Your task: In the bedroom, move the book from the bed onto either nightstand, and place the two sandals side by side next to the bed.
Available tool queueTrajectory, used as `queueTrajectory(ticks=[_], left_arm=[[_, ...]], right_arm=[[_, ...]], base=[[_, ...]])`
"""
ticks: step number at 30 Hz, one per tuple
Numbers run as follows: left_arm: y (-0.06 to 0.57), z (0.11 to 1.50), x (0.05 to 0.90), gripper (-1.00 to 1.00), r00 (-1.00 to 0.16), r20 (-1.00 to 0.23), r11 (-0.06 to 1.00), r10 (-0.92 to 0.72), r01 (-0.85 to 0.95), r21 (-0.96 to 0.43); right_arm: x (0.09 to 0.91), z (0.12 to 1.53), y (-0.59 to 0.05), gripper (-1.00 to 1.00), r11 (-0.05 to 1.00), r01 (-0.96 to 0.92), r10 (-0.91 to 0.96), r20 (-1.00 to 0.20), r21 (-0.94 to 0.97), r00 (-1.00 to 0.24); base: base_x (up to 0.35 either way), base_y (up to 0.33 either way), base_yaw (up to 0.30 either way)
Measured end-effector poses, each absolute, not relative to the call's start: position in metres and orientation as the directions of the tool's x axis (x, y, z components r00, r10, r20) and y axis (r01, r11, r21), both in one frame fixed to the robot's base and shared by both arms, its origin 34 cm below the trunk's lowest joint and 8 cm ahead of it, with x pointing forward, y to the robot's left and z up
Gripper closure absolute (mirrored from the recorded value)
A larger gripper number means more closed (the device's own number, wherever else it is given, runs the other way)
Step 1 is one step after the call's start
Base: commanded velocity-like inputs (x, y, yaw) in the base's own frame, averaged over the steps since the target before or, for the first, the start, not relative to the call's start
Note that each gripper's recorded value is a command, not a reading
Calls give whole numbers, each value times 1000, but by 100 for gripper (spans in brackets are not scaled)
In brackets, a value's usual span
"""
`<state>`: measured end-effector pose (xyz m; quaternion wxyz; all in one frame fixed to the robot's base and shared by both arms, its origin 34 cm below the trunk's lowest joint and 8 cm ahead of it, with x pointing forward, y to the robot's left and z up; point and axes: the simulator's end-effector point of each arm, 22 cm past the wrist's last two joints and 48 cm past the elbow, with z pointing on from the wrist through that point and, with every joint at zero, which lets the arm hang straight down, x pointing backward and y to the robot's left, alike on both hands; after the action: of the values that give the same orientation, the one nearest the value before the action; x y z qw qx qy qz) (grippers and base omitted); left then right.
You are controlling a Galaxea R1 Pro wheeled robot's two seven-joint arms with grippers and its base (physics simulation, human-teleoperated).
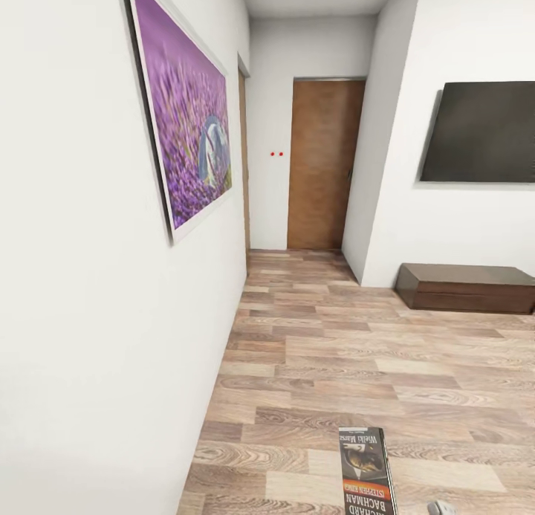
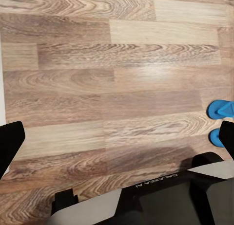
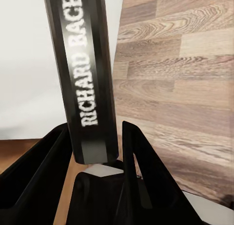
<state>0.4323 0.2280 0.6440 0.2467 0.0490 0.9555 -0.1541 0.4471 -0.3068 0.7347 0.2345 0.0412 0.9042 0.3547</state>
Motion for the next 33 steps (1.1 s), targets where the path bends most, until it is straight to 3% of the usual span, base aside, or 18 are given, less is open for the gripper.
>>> queueTrajectory(ticks=[12, 23, 33], left_arm=[[228, 644, 432, -100, -874, -486, 948, 18, 170, -270], [228, 644, 432, -100, -873, -487, 948, 18, 170, -270], [228, 644, 432, -100, -874, -486, 948, 18, 170, -270]], right_arm=[[452, 737, -309, 100, 756, -127, 227, -439, 642, -869], [452, 736, -309, 100, 759, -129, 225, -444, 638, -868], [453, 737, -308, 100, 756, -132, 225, -444, 641, -867]], base=[[7, 0, -4], [251, 0, 0], [33, 0, -12]])
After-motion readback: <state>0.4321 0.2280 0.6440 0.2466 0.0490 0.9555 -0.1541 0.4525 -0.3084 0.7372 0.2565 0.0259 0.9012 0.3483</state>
